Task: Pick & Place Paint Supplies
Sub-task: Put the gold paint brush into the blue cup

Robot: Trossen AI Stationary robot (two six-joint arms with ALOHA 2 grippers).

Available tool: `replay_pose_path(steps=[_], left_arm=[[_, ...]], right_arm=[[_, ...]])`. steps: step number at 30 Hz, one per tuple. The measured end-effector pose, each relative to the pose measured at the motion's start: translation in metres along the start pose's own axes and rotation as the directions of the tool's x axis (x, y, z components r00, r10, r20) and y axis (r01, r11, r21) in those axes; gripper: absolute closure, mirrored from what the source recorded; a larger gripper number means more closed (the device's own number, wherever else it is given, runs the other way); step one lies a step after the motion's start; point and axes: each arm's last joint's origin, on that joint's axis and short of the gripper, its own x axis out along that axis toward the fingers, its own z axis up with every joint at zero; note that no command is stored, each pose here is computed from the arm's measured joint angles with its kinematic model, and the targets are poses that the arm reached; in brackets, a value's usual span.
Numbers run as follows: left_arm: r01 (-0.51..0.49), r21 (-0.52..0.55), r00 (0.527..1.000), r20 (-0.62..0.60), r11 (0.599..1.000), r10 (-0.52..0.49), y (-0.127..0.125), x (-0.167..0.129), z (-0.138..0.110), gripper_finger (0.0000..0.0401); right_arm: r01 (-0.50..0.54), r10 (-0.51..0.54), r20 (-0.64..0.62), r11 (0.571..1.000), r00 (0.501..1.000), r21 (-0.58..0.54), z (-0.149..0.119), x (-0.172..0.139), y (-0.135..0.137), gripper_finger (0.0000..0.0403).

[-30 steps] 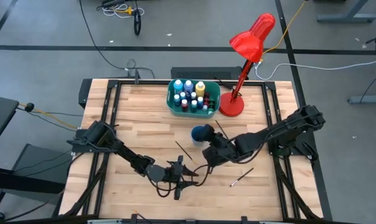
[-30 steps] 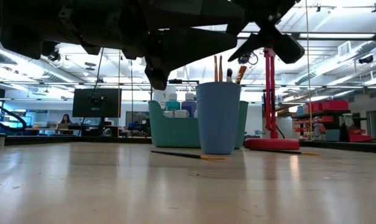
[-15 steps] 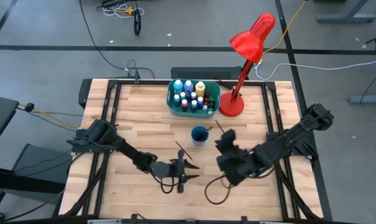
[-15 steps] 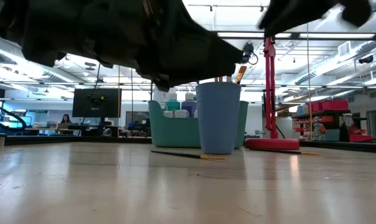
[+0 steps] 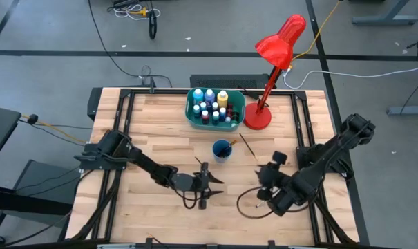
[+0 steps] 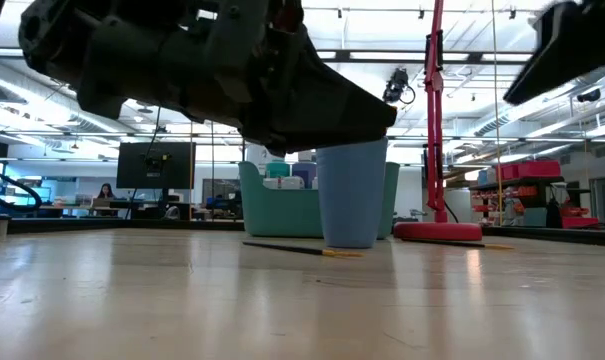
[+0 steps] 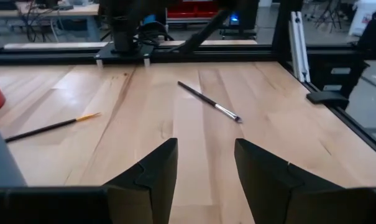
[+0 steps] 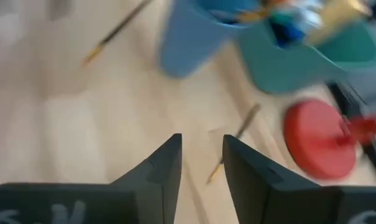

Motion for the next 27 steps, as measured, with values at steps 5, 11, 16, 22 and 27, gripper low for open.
replay_pose_path(steps=[5, 11, 16, 22, 27], left_arm=[[0.001, 0.013, 1.000, 0.001, 1.000, -0.001, 0.000, 0.000, 0.000, 0.0229], [-0.038, 0.012, 0.999, 0.006, 0.999, 0.038, 0.001, 0.000, 0.000, 0.0229], [-0.043, 0.012, 0.999, 0.007, 0.999, 0.043, 0.001, 0.000, 0.000, 0.0230], [-0.061, 0.012, 0.998, 0.008, 0.998, 0.061, 0.002, 0.000, 0.000, 0.0229], [-0.061, 0.012, 0.998, 0.008, 0.998, 0.061, 0.002, 0.000, 0.000, 0.0229]], right_arm=[[0.060, -0.086, 0.072, 0.949, 0.994, 0.308, -0.044, 0.032, -0.002, 0.0282], [-0.015, -0.087, 0.158, 0.833, 0.984, 0.552, -0.081, 0.079, -0.008, 0.0282], [-0.045, -0.115, 0.234, 0.811, 0.965, 0.584, -0.092, 0.100, -0.017, 0.0282], [-0.028, -0.151, 0.249, 0.804, 0.957, 0.594, -0.099, 0.112, -0.028, 0.0282], [0.007, -0.175, 0.228, 0.807, 0.958, 0.591, -0.103, 0.117, -0.034, 0.0282]])
